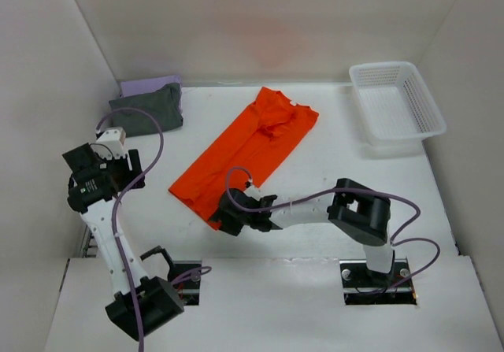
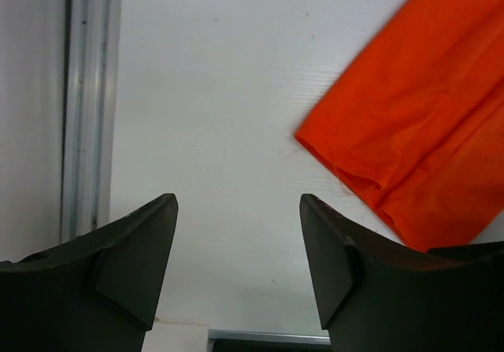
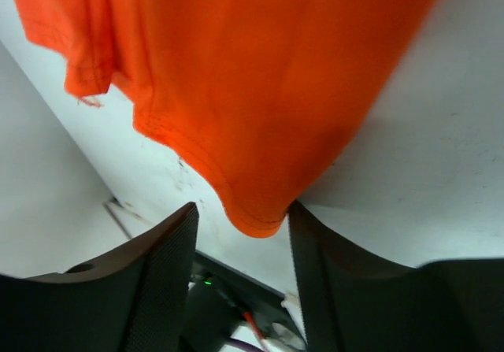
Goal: Fold and stack the t-shirts
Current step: Rotate the tshirt 60 degrees
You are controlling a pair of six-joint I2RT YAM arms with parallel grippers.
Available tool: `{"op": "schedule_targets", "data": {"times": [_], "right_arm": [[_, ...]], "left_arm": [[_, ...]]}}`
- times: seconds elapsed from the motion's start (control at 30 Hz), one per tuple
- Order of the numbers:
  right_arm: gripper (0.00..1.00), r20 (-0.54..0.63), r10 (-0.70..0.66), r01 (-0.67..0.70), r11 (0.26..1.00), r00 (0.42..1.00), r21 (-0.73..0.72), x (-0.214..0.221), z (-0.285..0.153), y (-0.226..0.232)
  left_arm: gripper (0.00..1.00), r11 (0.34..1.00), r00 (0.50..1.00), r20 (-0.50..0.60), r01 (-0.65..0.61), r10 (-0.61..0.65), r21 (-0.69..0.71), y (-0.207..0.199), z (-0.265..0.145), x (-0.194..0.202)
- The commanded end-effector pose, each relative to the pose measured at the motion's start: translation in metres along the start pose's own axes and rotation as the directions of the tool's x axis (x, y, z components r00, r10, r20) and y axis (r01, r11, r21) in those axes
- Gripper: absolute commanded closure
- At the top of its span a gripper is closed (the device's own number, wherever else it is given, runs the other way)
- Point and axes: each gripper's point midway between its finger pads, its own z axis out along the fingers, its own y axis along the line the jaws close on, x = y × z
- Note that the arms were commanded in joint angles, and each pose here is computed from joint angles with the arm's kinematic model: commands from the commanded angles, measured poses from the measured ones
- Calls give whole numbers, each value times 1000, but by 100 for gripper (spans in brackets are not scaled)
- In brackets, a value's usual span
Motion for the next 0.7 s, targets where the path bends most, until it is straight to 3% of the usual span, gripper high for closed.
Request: {"op": "schedule_targets", "data": {"times": [0.0, 0.3, 0.53, 0.67], "right_arm": [[47, 23, 126, -128, 978, 992, 165, 6, 21, -48], [87, 103, 147, -168, 956, 984, 239, -5, 11, -73], [99, 115, 114, -143, 948, 987, 283, -12, -20, -127], [100, 84, 75, -97, 949, 994, 299, -9, -38, -161]], "left_arm": [[38, 994, 996, 62, -67, 62, 85, -8, 7, -27], [38, 958, 975, 42, -222, 218, 179, -21, 29, -23], [38, 900, 946, 118, -323, 302, 293, -49, 36, -35], [38, 824, 878, 117, -477, 465, 305, -67, 40, -33]]}}
